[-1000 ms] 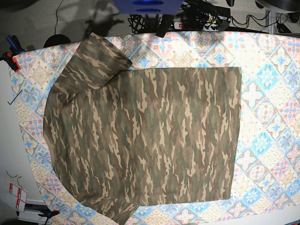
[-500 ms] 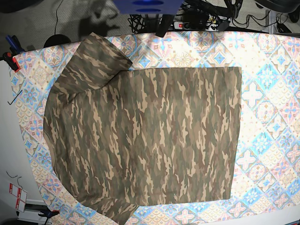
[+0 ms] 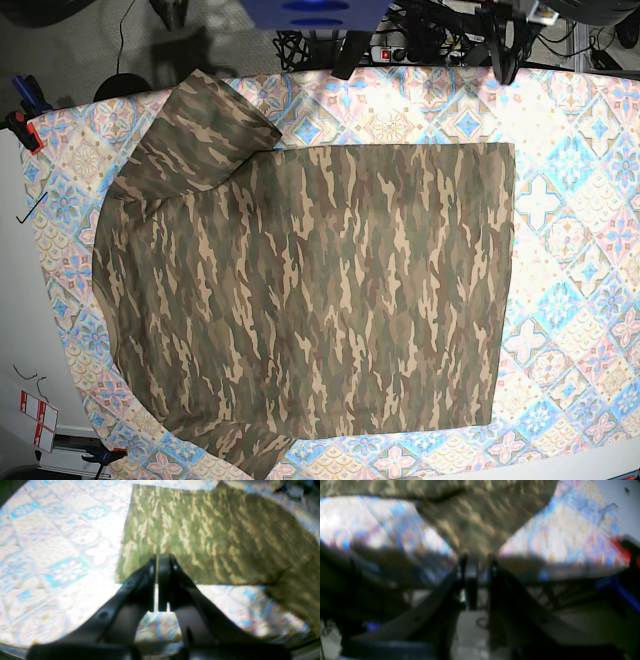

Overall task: Fold the T-shirt properly
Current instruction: 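Lower both grippers to the shirt's shoulder corners beside the collar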

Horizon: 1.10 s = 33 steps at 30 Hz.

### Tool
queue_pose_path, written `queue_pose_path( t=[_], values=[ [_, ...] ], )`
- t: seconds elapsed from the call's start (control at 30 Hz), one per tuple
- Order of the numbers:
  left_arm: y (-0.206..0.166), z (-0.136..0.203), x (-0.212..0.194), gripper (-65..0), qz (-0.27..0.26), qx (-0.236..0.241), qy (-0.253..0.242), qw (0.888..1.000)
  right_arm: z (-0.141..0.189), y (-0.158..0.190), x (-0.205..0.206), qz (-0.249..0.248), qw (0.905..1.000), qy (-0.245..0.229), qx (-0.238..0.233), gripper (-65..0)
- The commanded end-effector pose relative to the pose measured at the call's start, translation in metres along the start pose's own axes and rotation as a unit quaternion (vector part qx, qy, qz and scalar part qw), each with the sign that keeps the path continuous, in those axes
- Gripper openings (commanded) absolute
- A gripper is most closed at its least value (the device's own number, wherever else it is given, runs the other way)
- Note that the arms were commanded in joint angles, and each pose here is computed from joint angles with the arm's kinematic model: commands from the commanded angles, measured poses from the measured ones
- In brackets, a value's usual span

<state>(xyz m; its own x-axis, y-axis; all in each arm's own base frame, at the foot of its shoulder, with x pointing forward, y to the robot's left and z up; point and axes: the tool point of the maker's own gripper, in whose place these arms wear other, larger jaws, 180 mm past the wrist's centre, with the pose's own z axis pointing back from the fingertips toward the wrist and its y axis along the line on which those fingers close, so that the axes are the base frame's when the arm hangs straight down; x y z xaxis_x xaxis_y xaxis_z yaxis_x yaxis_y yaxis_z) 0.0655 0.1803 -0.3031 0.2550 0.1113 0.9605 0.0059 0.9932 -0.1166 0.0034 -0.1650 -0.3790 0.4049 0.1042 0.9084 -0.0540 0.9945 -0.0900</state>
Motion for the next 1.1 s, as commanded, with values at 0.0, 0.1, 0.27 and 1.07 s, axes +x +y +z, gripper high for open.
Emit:
queue_pose_path(
  t=[0.0, 0.1, 0.27, 1.07],
  values=[
    [0.002, 0.002, 0.01, -63.4, 0.0, -0.001, -0.001, 1.0, 0.0, -0.003, 0.01, 0.002, 0.9999, -0.01, -0.001, -58.2],
    [0.007, -0.009, 0.014, -63.4, -0.004, -0.011, 0.026, 1.0, -0.014, -0.005, 0.022, 0.01, 0.9999, 0.0, 0.009, -58.2],
    [0.021, -0.022, 0.015, -63.3, 0.004, -0.024, 0.046, 0.999, -0.036, -0.008, 0.04, 0.028, 0.9992, 0.013, 0.023, -58.2],
    [0.032, -0.096, 0.01, -47.4, 0.086, -0.109, 0.2, 0.97, -0.155, -0.061, 0.083, -0.183, 0.9807, 0.055, 0.043, -36.5]
  ],
)
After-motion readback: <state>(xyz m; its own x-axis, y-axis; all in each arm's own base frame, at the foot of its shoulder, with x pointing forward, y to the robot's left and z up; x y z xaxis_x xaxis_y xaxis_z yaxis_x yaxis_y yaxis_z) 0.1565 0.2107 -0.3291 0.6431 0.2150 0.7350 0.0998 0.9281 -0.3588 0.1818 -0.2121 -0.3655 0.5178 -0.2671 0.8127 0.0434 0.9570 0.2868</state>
